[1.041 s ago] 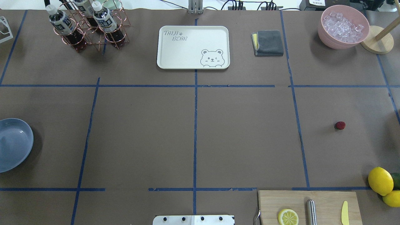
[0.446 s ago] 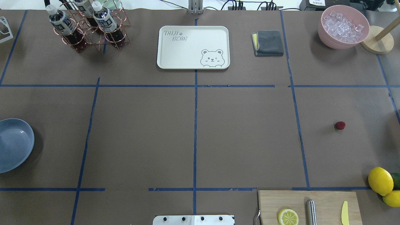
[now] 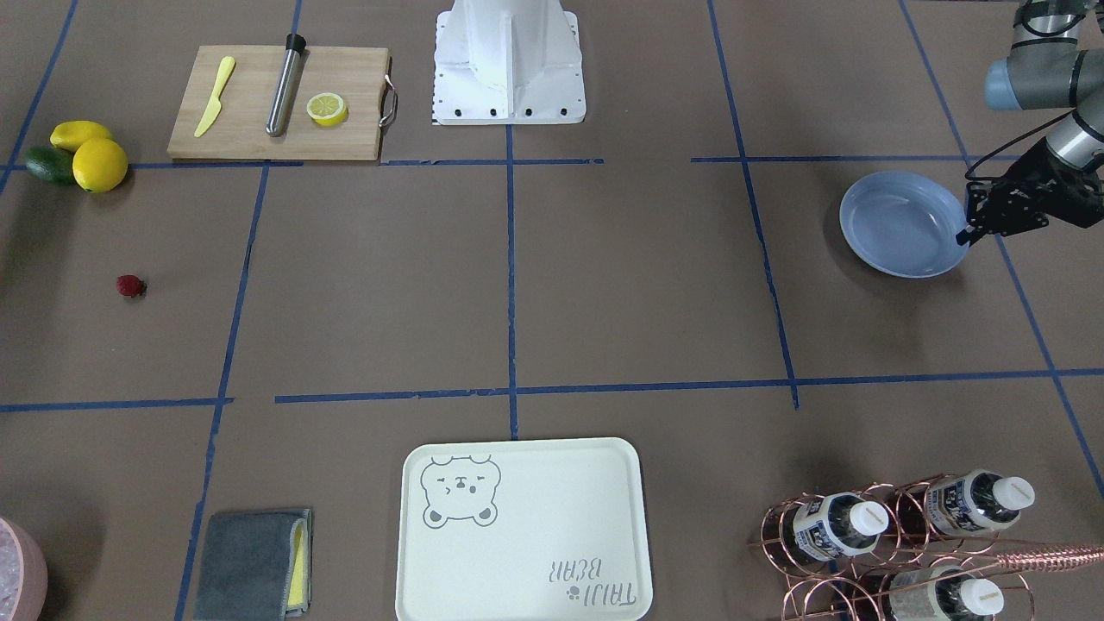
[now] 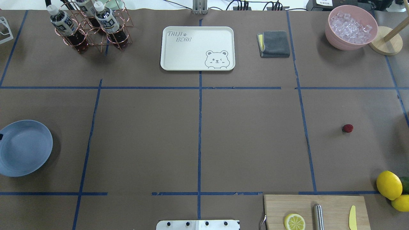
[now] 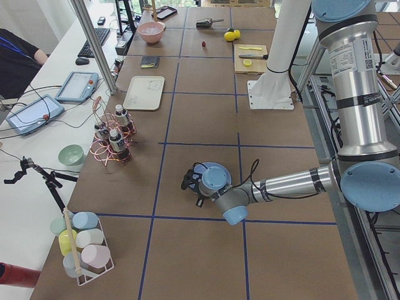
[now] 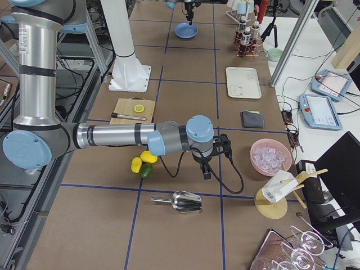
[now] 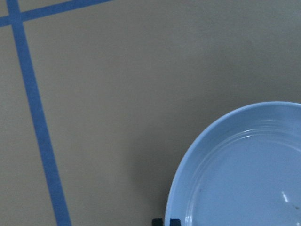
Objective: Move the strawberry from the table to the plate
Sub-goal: 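Grasp the rim of the light blue plate with the left gripper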
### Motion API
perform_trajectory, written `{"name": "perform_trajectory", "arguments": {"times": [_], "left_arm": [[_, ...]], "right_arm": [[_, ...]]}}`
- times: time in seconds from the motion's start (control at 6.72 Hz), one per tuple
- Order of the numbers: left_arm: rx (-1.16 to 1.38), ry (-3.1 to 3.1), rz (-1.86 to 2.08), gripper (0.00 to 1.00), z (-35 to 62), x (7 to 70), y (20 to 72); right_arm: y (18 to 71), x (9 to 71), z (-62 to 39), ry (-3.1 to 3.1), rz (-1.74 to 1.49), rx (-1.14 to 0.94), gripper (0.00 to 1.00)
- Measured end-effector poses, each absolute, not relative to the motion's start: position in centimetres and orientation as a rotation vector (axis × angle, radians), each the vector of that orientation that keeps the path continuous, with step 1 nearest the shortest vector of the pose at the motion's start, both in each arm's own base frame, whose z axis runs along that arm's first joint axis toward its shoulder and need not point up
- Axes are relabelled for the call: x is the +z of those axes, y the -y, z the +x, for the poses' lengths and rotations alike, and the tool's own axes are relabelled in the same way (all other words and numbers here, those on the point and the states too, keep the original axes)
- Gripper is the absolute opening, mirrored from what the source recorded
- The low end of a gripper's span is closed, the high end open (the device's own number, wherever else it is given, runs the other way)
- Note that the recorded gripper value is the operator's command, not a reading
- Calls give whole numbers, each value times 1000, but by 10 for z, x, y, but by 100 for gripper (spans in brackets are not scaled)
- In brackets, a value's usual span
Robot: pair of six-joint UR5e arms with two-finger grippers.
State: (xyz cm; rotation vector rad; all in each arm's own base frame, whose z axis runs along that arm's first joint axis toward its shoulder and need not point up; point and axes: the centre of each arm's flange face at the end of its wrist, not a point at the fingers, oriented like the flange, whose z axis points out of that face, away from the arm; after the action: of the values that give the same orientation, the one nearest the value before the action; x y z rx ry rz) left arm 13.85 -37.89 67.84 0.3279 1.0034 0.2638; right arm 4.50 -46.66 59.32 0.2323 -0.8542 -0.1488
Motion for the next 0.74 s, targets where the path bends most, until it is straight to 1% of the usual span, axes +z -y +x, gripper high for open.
{"name": "perform_trajectory", "arguments": {"times": [0.45, 0.6, 0.74], "left_arm": [[188, -1071, 286, 0, 184, 531, 440], [144, -1116, 273, 0, 228, 480, 460], [103, -1166, 235, 0, 299, 428, 469]], "right_arm": [[465, 595, 46, 854, 228, -146, 100], [464, 595, 46, 854, 228, -146, 100], [464, 596, 46, 854, 228, -146, 100]]}}
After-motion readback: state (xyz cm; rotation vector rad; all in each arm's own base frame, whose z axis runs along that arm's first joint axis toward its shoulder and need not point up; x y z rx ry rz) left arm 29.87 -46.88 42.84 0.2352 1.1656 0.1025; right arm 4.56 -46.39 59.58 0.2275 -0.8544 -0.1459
